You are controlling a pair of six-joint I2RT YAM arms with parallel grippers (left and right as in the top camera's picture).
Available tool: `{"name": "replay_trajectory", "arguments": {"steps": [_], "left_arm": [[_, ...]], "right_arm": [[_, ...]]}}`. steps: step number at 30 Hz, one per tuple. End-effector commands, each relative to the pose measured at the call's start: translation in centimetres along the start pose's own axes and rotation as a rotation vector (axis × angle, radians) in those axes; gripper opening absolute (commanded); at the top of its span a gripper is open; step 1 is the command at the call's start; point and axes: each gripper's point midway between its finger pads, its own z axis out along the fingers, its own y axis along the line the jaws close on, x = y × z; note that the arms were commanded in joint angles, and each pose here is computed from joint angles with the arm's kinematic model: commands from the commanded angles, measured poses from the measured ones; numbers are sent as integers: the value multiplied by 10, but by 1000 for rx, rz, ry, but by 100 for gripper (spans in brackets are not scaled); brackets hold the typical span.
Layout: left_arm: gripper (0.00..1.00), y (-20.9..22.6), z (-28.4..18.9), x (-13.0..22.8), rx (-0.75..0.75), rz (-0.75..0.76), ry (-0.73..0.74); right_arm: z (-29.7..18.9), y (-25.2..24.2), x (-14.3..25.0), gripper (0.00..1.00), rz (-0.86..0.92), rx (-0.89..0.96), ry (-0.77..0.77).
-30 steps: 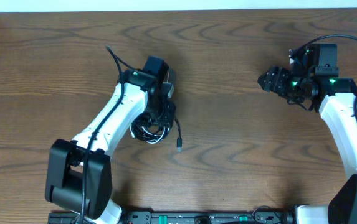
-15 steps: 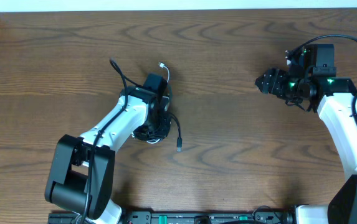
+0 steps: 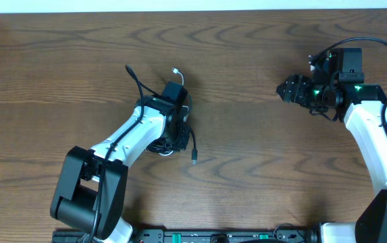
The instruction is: Untangle cables
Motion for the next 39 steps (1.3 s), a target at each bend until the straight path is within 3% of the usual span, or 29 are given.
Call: {"name": "replay_trajectory", "arguments": {"steps": [1, 6, 9, 12, 15, 18, 21, 25, 32, 39], "left_arm": [[19, 3, 2, 0, -17, -10, -2], [19, 4, 17, 2, -16, -26, 36], [8, 6, 27, 5, -23, -31, 71], [8, 6, 27, 3, -22, -30, 64], [7, -4, 3, -16, 10, -65, 0], [7, -48, -55, -46, 229, -25, -146], [8, -67, -102, -63, 327, -45, -278], [7, -90, -148, -70, 479, -20, -391], [7, -102, -214, -79, 735, -10, -526], [8, -101, -229, -90, 764, -17, -589]], "right_arm": [[-1, 5, 2, 76, -28, -8, 2], [-1, 5, 2, 76, -28, -7, 2], [-1, 5, 2, 76, -28, -8, 2], [-1, 5, 2, 76, -28, -8, 2], [-1, 10, 4, 76, -29, -33, 9], [1, 25, 9, 76, -54, -82, 28], [3, 53, 15, 79, -104, -169, 41], [3, 94, 17, 78, -191, -305, 25], [8, 116, 25, 77, -225, -340, 33], [39, 105, 49, 72, -142, -274, 152]]}}
